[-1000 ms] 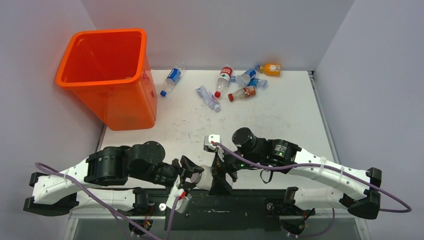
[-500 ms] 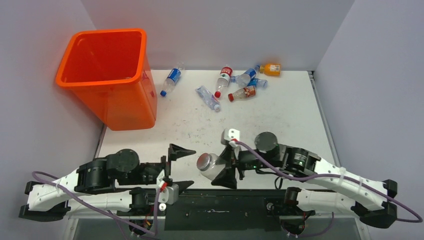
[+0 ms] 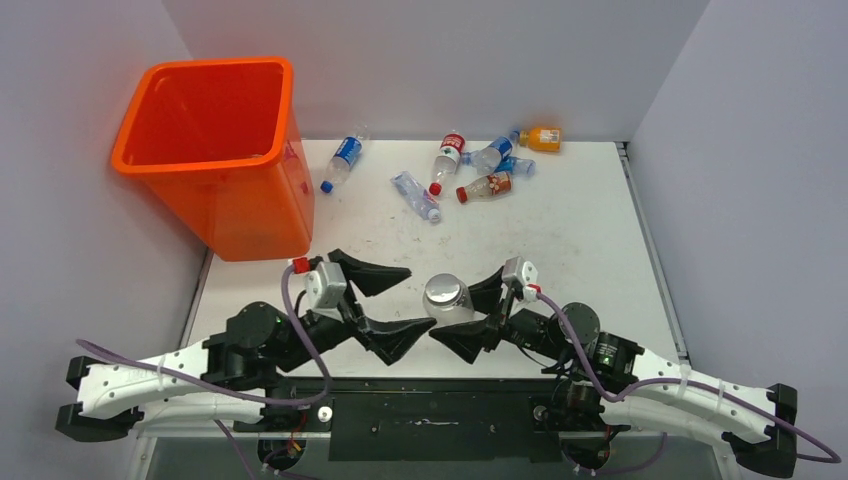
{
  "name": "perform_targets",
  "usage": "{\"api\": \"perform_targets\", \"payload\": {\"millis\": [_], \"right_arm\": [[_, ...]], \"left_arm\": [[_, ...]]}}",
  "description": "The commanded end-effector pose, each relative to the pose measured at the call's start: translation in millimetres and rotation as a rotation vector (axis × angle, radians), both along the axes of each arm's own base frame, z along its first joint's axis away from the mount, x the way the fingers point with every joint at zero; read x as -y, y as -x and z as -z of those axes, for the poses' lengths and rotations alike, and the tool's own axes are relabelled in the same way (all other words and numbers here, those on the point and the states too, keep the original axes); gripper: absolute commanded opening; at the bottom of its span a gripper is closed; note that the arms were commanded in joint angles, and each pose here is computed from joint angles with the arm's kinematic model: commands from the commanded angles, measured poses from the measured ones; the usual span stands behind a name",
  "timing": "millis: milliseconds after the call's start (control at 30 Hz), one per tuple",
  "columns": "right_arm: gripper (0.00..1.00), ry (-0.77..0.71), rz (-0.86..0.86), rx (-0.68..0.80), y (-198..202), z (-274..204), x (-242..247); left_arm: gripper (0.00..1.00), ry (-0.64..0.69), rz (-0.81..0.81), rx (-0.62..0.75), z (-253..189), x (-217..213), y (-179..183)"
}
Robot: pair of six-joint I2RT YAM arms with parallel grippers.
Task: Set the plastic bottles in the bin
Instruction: Pick up the plastic bottle from the corner of the board.
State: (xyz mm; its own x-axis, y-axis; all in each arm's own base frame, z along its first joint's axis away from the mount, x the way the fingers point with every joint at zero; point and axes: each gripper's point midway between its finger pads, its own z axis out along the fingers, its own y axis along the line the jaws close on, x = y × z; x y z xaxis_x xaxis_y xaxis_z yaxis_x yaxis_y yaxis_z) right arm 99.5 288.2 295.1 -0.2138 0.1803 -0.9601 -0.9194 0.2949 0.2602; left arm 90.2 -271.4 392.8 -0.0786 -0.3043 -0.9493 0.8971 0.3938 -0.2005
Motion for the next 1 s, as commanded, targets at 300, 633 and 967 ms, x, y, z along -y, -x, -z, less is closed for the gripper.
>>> {"api": "perform_targets", "payload": {"millis": [300, 633, 967], "right_arm": [[0.43, -0.222, -0.019, 0.04, 5.4, -55.1, 2.1], [0.43, -0.198, -0.013, 0.006, 3.2, -42.8, -1.6], [0.43, -0.214, -0.037, -0.014, 7.3, -36.0, -3.4]], "left_arm": [[0.96, 0.224, 0.13, -0.214, -40.5, 27.9, -10.2], [0.96, 0.204, 0.189, -0.179, -40.6, 41.6, -7.2], [0.99, 0.203, 0.195, -0.143, -38.1, 45.4, -6.9]]}}
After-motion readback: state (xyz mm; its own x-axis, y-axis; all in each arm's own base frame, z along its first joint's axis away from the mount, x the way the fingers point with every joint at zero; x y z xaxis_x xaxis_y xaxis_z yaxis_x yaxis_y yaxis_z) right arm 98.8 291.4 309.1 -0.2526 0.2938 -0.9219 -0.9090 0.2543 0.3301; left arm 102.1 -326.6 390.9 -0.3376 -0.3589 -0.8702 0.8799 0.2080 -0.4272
